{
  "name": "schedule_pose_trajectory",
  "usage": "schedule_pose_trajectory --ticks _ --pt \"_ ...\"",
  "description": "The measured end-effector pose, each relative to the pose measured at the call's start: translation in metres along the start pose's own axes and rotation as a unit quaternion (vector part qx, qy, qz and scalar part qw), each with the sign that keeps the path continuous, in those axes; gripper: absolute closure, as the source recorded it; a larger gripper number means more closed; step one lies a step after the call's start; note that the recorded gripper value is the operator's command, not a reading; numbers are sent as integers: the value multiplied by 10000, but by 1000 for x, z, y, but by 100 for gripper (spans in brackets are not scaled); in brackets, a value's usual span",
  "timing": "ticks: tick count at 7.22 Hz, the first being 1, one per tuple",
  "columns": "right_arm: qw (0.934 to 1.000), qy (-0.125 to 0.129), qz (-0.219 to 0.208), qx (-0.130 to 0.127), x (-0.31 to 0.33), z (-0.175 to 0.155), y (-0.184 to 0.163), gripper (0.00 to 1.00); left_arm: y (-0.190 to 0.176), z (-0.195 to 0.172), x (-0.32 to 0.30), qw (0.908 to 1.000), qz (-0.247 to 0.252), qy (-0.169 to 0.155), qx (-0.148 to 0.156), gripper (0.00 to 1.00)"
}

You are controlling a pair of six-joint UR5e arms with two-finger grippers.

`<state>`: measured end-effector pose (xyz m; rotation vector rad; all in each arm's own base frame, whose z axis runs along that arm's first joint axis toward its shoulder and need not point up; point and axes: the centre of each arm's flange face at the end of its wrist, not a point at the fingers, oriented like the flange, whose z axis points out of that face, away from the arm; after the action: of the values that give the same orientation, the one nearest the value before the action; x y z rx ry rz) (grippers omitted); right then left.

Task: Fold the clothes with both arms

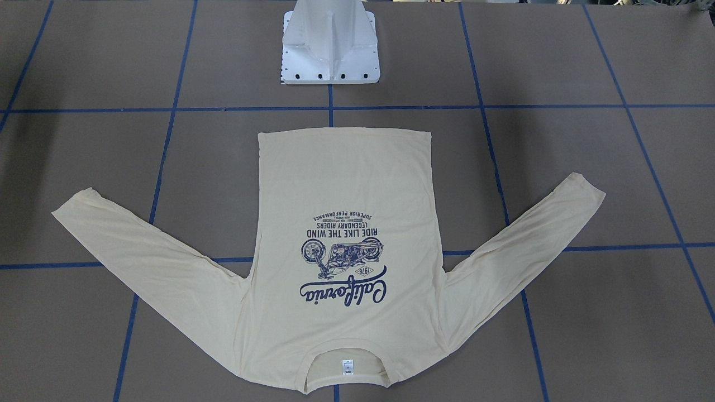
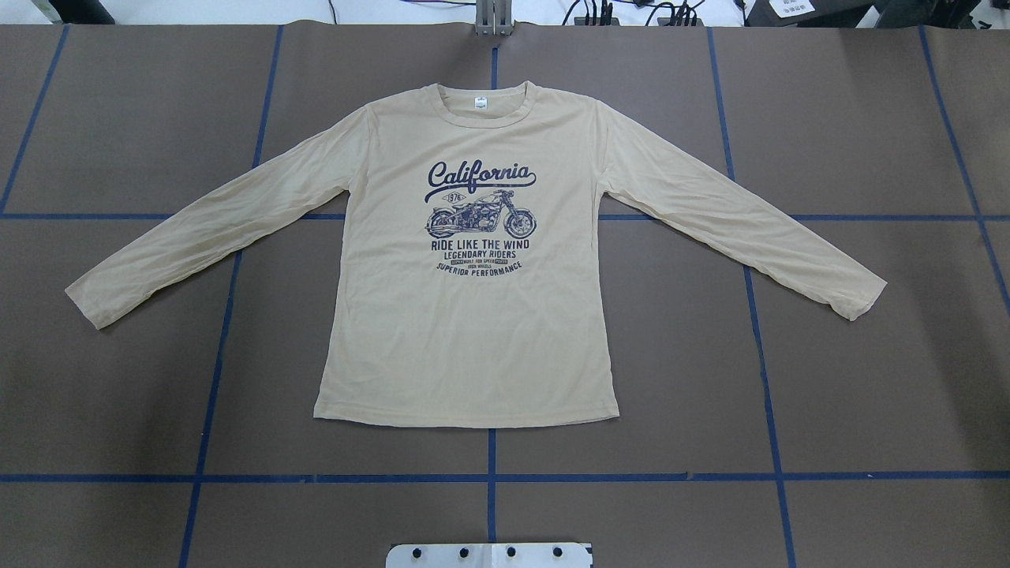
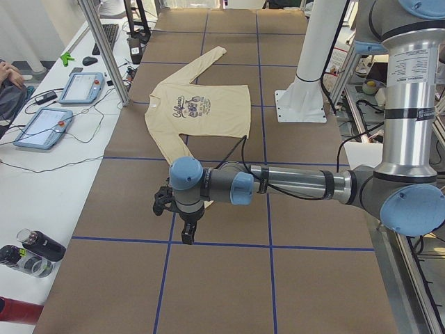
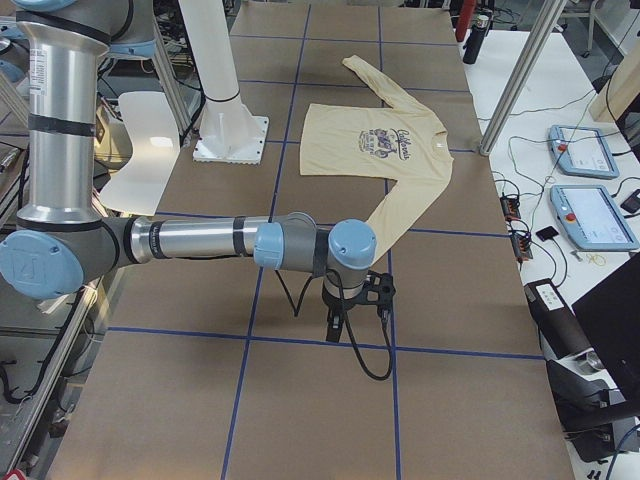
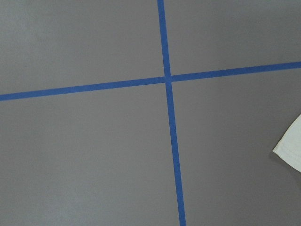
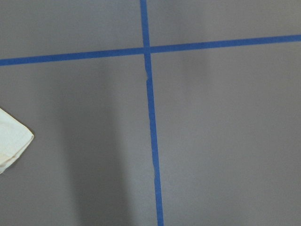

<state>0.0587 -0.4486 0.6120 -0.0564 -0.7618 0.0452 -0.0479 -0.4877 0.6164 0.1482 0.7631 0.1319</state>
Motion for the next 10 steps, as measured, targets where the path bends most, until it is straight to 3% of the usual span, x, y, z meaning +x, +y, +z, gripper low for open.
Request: schedule_pose_trajectory --ticks 3,5,7,10 --pt "9981 -50 -605 109 -65 -10 -34 0 -41 -26 29 9974 519 10 494 0" --pt "9949 -179 -957 265 -94 1 -44 0 -58 -33 45 9956 584 42 736 0" --pt "9937 -399 -967 405 -128 24 -43 0 -74 -32 68 9934 558 136 988 0" --pt "9918 -844 -729 629 -176 70 -15 0 -74 -9 71 9912 712 220 1098 0"
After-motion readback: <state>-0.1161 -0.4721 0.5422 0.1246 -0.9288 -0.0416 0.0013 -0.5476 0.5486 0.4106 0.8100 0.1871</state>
